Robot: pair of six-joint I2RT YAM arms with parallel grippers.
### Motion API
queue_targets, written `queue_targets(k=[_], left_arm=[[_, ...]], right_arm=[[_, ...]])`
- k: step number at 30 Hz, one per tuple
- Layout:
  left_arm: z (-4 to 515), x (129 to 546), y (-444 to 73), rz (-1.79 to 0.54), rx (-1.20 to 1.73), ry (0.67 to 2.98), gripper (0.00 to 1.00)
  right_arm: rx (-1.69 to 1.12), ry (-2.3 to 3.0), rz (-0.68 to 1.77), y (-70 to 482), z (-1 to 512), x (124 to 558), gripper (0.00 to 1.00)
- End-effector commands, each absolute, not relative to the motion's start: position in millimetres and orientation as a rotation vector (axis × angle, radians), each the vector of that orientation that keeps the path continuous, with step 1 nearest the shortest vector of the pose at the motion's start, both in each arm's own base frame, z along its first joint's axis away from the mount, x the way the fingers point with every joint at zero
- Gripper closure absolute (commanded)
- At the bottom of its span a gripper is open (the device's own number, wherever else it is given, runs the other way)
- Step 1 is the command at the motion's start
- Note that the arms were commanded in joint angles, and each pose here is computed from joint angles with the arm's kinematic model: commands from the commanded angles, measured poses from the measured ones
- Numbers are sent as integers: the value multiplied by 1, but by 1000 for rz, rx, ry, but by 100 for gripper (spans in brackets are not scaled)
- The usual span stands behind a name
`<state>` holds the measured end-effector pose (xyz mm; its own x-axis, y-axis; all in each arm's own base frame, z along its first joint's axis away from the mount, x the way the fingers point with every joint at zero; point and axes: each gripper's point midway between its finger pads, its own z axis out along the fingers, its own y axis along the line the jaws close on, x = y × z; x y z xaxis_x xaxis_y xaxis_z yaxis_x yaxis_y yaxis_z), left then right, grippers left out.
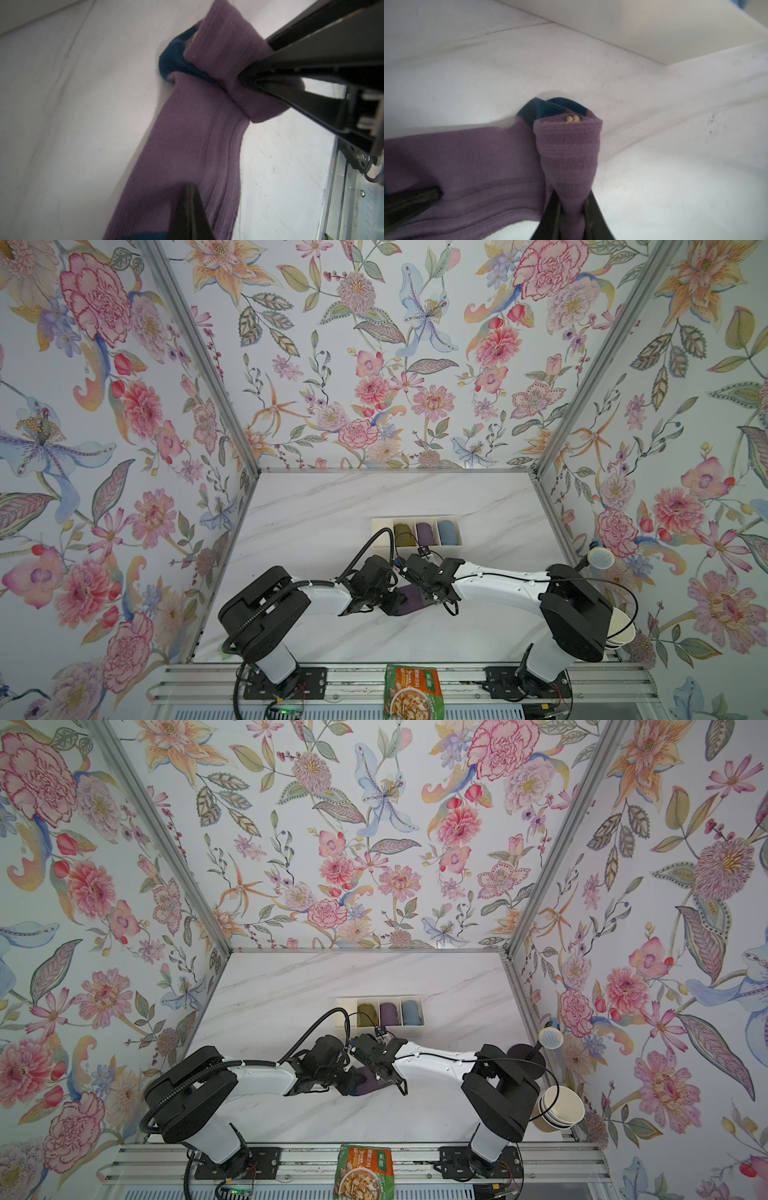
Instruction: Roll the socks
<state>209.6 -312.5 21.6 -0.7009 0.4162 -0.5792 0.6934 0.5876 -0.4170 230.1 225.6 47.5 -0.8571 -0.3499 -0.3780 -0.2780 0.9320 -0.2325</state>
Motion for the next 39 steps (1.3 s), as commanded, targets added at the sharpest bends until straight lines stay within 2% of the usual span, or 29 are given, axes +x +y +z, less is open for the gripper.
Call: queue_targets(k=[1, 16, 39], left_arm=[[3, 204, -298, -851, 871, 2474, 100], [4, 206, -301, -847, 892, 2477, 100], [9, 211, -298, -864, 881, 2474, 100]], right_arm=[[-490, 2663, -264, 229, 47, 229, 81], [-564, 2672, -214, 248, 41, 224, 73], [-637, 2733, 72, 272, 27, 207, 60]])
